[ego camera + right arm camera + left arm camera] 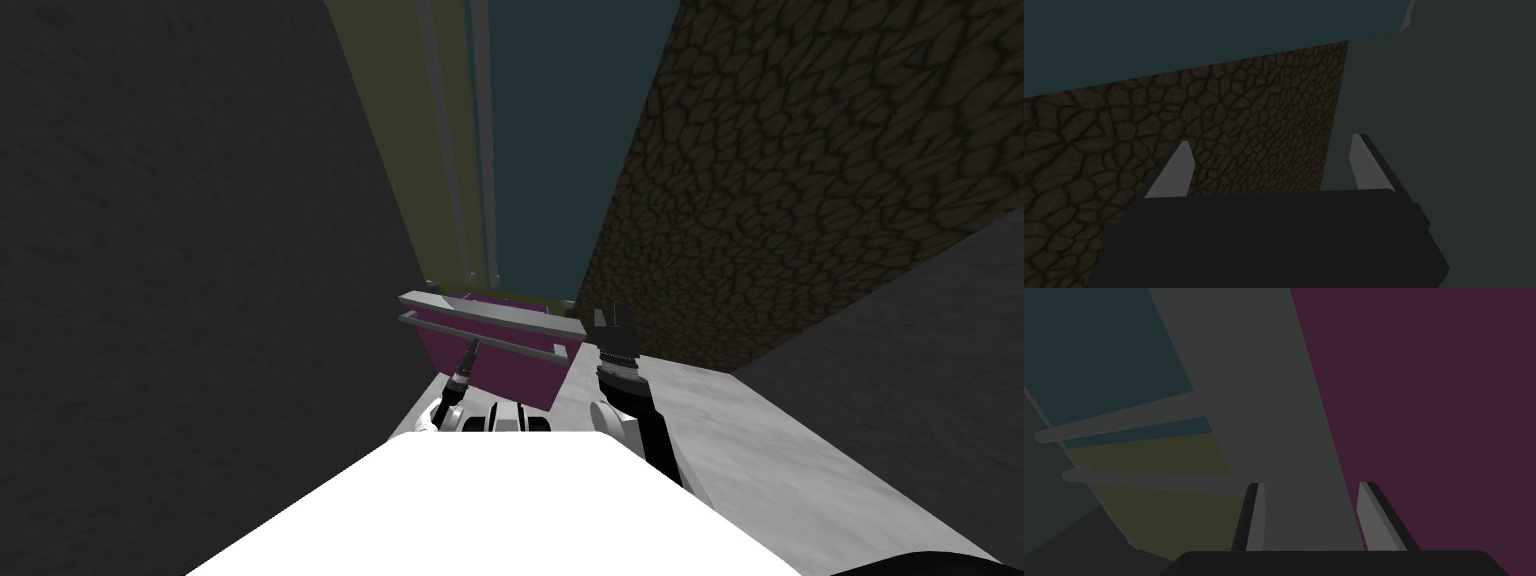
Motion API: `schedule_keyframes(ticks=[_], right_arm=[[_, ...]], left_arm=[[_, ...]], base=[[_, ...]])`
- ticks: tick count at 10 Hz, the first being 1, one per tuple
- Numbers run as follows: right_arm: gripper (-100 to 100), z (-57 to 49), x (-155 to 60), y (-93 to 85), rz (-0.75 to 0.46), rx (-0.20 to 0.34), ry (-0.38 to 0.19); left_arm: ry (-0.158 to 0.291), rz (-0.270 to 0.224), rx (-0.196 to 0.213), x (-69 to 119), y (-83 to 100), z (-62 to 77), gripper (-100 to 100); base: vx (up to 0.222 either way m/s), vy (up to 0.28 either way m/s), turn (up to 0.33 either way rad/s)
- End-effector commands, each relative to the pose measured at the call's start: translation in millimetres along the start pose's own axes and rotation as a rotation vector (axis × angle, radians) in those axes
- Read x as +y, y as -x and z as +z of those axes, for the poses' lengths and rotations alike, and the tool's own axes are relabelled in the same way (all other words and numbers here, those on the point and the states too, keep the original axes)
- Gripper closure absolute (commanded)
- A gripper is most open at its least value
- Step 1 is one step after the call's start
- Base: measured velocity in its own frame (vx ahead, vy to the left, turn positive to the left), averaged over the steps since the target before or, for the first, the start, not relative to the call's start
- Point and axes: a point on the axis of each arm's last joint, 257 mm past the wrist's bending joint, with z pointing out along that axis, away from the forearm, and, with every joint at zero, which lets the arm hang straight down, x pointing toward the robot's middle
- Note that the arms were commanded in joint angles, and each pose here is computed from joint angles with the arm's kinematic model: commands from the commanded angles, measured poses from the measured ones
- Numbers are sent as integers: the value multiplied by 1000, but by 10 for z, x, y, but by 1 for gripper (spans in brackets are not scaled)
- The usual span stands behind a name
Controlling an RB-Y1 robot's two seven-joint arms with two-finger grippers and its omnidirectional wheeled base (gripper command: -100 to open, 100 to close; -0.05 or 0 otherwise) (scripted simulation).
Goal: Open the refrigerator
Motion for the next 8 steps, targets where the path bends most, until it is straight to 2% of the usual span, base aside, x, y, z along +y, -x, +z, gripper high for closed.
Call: schedule_keyframes(ticks=[1,8], right_arm=[[0,0,0,0,0,0,0],[0,0,0,0,0,0,0]], left_arm=[[-8,-4,18,-108,-193,-75,100],[-30,-23,43,-470,-674,-268,100]], base=[[-17,77,57],[-36,78,51]])
